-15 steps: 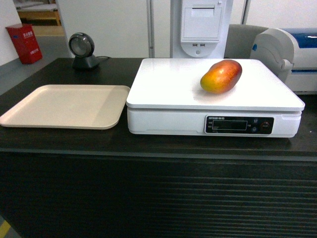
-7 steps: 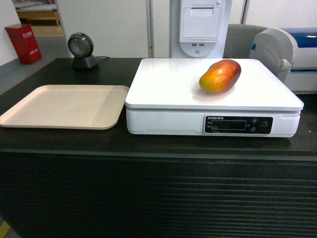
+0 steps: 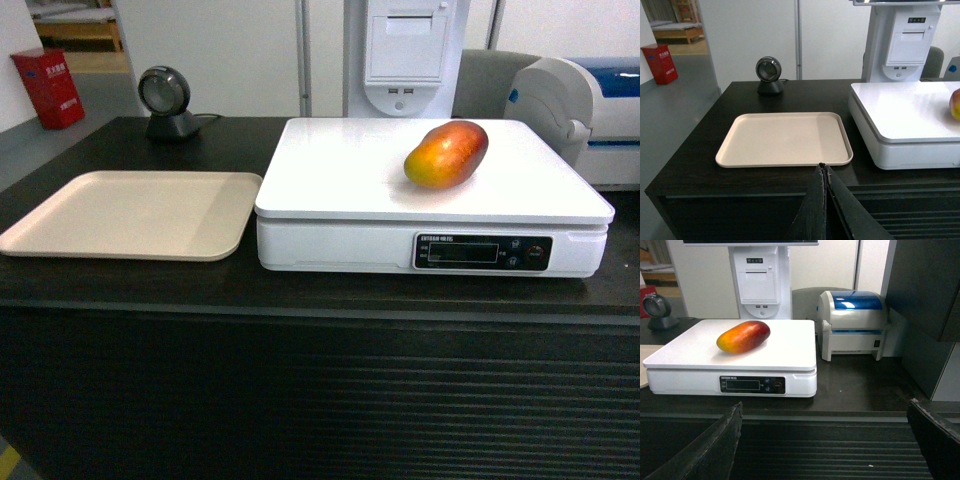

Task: Place dark red mango on scale at checkout

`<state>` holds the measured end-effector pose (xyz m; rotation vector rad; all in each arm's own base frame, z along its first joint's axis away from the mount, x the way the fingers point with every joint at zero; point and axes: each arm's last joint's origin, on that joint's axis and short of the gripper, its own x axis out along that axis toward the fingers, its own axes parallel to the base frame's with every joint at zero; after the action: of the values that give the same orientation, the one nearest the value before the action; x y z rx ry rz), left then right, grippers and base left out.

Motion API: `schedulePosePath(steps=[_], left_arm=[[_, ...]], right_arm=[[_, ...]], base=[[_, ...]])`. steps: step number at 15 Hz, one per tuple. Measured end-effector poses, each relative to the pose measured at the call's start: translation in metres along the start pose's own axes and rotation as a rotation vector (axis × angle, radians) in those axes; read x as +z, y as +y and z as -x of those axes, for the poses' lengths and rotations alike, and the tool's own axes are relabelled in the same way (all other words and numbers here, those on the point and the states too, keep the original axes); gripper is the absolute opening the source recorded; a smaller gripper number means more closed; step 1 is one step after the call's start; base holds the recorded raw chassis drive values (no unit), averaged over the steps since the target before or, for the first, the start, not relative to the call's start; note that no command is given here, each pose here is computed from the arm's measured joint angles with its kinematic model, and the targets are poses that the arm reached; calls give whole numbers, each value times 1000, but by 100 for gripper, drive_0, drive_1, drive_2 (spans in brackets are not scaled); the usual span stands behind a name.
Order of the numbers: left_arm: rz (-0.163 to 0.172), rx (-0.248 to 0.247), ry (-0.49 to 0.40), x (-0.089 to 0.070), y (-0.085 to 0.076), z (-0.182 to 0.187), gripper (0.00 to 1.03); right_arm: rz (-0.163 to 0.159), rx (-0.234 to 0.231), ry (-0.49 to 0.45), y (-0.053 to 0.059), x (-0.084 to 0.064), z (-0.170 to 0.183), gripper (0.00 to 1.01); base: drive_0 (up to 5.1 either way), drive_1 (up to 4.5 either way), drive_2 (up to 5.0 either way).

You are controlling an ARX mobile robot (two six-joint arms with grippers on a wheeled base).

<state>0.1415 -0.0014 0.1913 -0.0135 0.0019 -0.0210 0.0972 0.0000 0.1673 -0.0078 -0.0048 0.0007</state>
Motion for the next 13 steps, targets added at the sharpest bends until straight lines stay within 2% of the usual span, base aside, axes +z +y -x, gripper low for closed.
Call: schedulePosePath(steps=[2, 8, 9, 13], left_arm=[[0, 24, 2, -6, 2, 6, 2], [0, 22, -13, -17, 1, 20, 2], [0, 22, 0, -23, 1, 22, 2], [0, 22, -9, -22, 1, 28, 2]], right_arm=[[0, 0, 0, 0, 0, 0, 98], [0, -1, 0, 0, 0, 0, 98], [0, -1, 0, 0, 0, 0, 98], [0, -1, 0, 0, 0, 0, 98]], base=[[0, 0, 0], [0, 0, 0], [0, 0, 0], [0, 0, 0]])
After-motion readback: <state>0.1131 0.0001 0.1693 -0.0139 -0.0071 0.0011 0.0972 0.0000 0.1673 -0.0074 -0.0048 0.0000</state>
